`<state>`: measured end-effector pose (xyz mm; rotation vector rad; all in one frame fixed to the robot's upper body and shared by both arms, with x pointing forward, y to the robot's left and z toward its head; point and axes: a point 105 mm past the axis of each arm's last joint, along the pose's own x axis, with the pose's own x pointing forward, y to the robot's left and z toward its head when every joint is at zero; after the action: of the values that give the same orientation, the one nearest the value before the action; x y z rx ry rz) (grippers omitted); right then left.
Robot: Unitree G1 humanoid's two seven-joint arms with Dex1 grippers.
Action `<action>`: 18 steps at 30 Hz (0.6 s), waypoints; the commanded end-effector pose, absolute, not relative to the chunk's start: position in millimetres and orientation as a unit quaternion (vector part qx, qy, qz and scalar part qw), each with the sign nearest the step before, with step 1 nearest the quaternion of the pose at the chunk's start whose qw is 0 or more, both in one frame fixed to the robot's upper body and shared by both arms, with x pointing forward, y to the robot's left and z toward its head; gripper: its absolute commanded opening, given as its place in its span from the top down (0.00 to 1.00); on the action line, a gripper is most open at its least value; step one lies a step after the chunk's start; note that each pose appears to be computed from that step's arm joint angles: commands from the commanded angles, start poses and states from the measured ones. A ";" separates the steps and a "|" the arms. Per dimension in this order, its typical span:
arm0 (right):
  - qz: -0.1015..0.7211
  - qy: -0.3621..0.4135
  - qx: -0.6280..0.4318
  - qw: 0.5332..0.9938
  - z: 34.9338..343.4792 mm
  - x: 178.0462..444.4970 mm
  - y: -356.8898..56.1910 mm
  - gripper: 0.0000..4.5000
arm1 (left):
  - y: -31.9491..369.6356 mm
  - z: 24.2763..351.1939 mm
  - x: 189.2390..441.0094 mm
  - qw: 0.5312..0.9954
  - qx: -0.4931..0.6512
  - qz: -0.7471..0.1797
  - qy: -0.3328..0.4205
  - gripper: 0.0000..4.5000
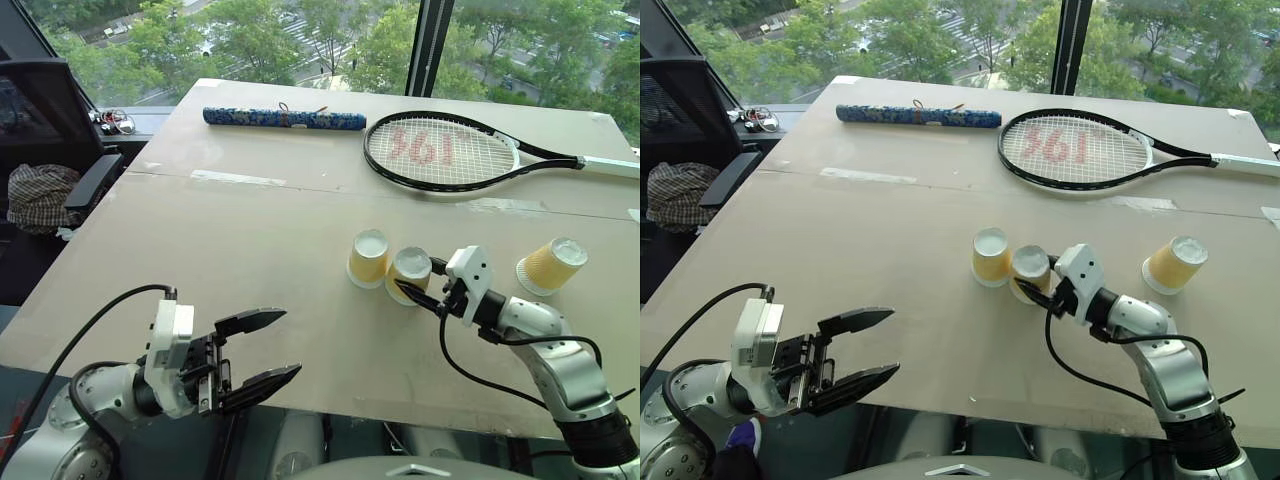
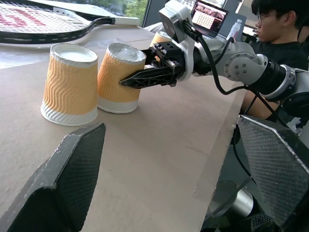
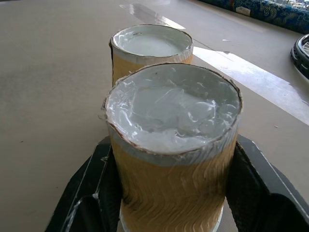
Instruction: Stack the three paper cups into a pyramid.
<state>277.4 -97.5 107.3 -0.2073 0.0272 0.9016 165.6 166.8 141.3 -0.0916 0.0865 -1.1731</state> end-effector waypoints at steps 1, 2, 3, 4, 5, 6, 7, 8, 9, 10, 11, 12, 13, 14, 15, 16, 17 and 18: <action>0.436 -0.006 -0.118 0.892 112.9 279.5 -95.0 0.44 | 165.0 148.0 164.2 0.830 -0.026 -0.557 0.024 0.00; 0.435 -0.007 -0.118 0.892 112.5 279.8 -95.0 0.44 | 165.1 148.0 164.4 0.830 -0.026 -0.557 0.024 0.00; 0.435 -0.007 -0.118 0.893 112.2 280.1 -95.1 0.44 | 165.2 148.0 164.5 0.830 -0.026 -0.556 0.024 0.00; 0.434 -0.004 -0.116 0.894 111.4 280.6 -95.5 0.44 | 165.0 148.1 164.7 0.830 -0.026 -0.556 0.024 0.00; 0.436 -0.001 -0.113 0.893 110.6 280.5 -95.5 0.44 | 164.7 148.2 164.9 0.830 -0.026 -0.556 0.023 0.00; 0.441 0.004 -0.108 0.891 109.4 280.0 -94.8 0.44 | 164.4 148.2 165.0 0.830 -0.026 -0.556 0.022 0.00; 0.444 0.007 -0.105 0.890 108.4 279.8 -94.6 0.44 | 164.2 148.2 165.1 0.830 -0.026 -0.556 0.022 0.00; 0.448 0.010 -0.103 0.888 107.7 279.1 -94.5 0.44 | 163.7 148.1 164.9 0.830 -0.027 -0.557 0.022 0.00; 0.452 0.011 -0.102 0.886 107.6 278.6 -94.3 0.30 | 163.3 147.9 164.7 0.830 -0.028 -0.557 0.022 0.00; 0.453 0.008 -0.103 0.885 108.3 278.6 -94.7 0.23 | 162.8 147.8 164.6 0.829 -0.028 -0.558 0.021 0.00; 0.450 0.004 -0.105 0.887 109.5 279.6 -96.4 0.14 | 162.5 147.8 164.5 0.829 -0.029 -0.558 0.021 0.00; 0.445 -0.002 -0.107 0.889 111.8 280.6 -99.1 0.02 | 162.0 147.9 164.5 0.829 -0.029 -0.558 0.021 0.00; 0.441 -0.006 -0.108 0.891 113.4 281.3 -101.1 0.01 | 161.7 148.0 164.5 0.829 -0.029 -0.558 0.020 0.00; 0.434 -0.015 -0.108 0.894 117.5 281.8 -104.2 0.01 | 161.2 148.0 164.5 0.829 -0.030 -0.559 0.020 0.00; 0.432 -0.022 -0.106 0.895 121.7 280.9 -106.9 0.01 | 160.9 148.1 164.4 0.828 -0.031 -0.559 0.019 0.00; 0.435 -0.025 -0.106 0.894 125.3 278.0 -109.7 0.01 | 160.3 148.1 164.5 0.828 -0.032 -0.560 0.019 0.00; 0.439 -0.027 -0.108 0.892 128.1 275.3 -112.0 0.01 | 159.9 148.0 164.6 0.827 -0.033 -0.561 0.019 0.00; 0.441 -0.029 -0.111 0.890 130.4 273.0 -114.5 0.01 | 159.4 147.7 164.9 0.827 -0.033 -0.562 0.019 0.00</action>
<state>277.8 -112.4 109.7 -0.2146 0.0198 0.9024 167.3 164.9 140.7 -0.0939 0.0787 -1.1672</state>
